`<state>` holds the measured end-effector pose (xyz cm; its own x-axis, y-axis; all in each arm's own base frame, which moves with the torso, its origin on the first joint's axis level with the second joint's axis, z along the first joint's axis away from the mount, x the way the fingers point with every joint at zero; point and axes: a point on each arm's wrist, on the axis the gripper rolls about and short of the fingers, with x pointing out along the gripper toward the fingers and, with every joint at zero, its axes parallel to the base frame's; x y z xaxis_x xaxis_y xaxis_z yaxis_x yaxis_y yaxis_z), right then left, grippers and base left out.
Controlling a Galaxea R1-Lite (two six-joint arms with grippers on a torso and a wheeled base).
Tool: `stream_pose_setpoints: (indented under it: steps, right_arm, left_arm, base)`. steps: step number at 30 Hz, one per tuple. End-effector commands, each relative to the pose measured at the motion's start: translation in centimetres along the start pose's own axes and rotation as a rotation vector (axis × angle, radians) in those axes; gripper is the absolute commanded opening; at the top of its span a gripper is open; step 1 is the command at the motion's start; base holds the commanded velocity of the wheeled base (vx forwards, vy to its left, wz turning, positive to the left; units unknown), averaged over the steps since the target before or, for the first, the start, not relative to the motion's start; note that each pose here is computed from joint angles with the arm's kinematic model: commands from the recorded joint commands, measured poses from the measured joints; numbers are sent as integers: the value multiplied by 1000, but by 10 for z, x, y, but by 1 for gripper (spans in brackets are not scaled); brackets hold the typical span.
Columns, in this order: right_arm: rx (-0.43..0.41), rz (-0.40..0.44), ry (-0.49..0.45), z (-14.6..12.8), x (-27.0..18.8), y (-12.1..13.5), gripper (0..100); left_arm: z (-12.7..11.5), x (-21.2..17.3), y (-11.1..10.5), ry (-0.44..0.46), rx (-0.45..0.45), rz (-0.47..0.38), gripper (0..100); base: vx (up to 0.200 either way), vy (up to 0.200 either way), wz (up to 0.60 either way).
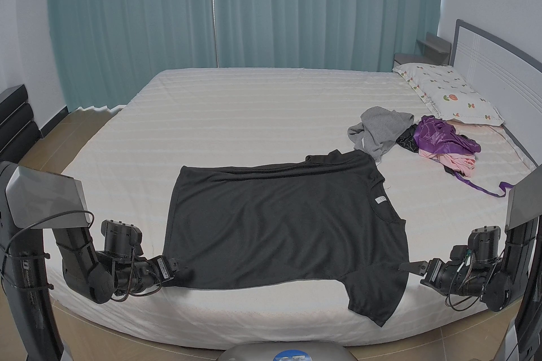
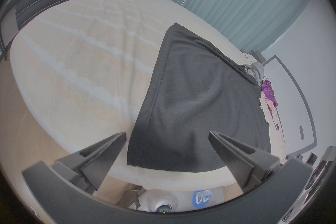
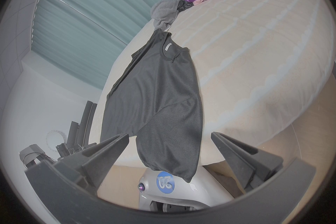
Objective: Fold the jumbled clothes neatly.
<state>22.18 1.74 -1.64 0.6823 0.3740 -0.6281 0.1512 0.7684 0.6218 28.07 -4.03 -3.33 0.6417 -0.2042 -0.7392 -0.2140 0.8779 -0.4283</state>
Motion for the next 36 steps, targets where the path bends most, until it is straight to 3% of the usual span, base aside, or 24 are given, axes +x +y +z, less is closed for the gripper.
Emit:
stream_pose_setpoints:
  steps: [1, 19, 20, 36]
  right_arm:
    - [2, -3, 6, -1, 1, -1, 100]
    - [0, -2, 5, -1, 2, -1, 100]
    - [1, -3, 8, -2, 2, -1, 100]
    - [-5, -9, 21, -6, 7, -3, 100]
  left_arm:
    - [-3, 10, -2, 14, 13, 2, 100]
    - [-8, 13, -2, 0, 40, 69, 100]
    - [-7, 13, -2, -2, 34, 66, 0]
    - [-2, -6, -1, -44, -72, 64, 0]
  base:
    - [0, 0, 0]
    - [0, 0, 0]
    - [0, 0, 0]
    - [0, 0, 0]
